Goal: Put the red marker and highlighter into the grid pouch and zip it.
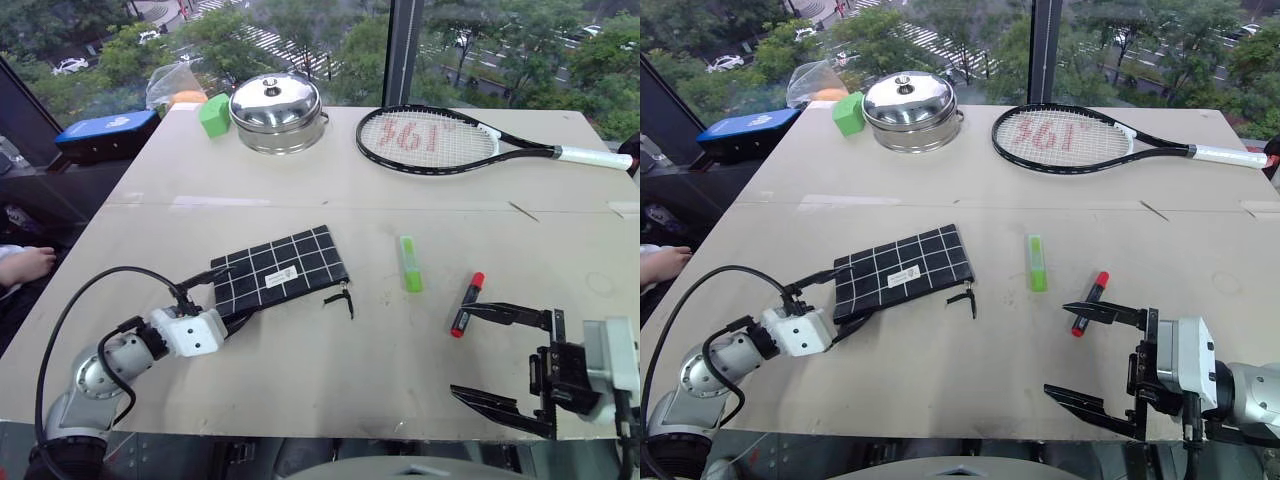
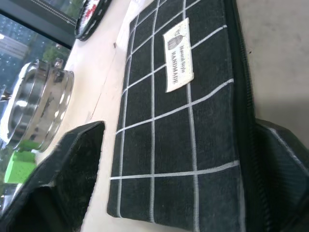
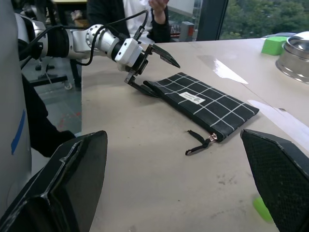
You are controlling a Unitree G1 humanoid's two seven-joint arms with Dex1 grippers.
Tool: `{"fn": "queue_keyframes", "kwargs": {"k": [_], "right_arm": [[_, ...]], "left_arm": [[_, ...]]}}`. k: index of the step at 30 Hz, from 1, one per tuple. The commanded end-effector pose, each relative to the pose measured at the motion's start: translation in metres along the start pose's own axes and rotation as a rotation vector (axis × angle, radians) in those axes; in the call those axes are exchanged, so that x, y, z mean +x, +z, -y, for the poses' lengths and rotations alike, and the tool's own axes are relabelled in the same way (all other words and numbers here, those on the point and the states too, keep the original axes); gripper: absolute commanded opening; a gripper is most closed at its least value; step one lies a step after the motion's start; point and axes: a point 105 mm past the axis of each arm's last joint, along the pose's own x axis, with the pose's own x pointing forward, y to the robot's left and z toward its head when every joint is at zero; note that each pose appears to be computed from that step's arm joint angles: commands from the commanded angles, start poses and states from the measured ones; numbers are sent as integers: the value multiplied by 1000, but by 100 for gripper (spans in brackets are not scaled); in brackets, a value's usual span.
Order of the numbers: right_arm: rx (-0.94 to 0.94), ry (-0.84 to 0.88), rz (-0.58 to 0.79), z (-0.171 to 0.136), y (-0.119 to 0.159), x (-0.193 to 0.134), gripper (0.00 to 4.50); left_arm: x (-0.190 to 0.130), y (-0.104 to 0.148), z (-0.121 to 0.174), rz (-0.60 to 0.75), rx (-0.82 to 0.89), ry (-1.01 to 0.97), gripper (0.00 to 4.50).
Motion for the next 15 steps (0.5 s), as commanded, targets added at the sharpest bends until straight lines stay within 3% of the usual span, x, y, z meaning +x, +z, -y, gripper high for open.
{"fn": "queue_keyframes", "kwargs": {"k": [1,4,7,10,15], "right_arm": [[-26,7,18,-6,8,2,450],[-18,0,17,-8,8,4,450],[-13,-30,18,-5,6,8,450],[-36,-126,21,8,5,15,450],[-4,-260,-103,36,-13,43,450]], "left_arm": [[5,-16,26,-60,-114,-112,280],[7,-17,25,-53,-199,-116,115],[7,-15,19,-40,-292,-114,6],[8,-7,9,-5,-418,-94,6],[22,24,-13,68,-559,-96,6]]}}
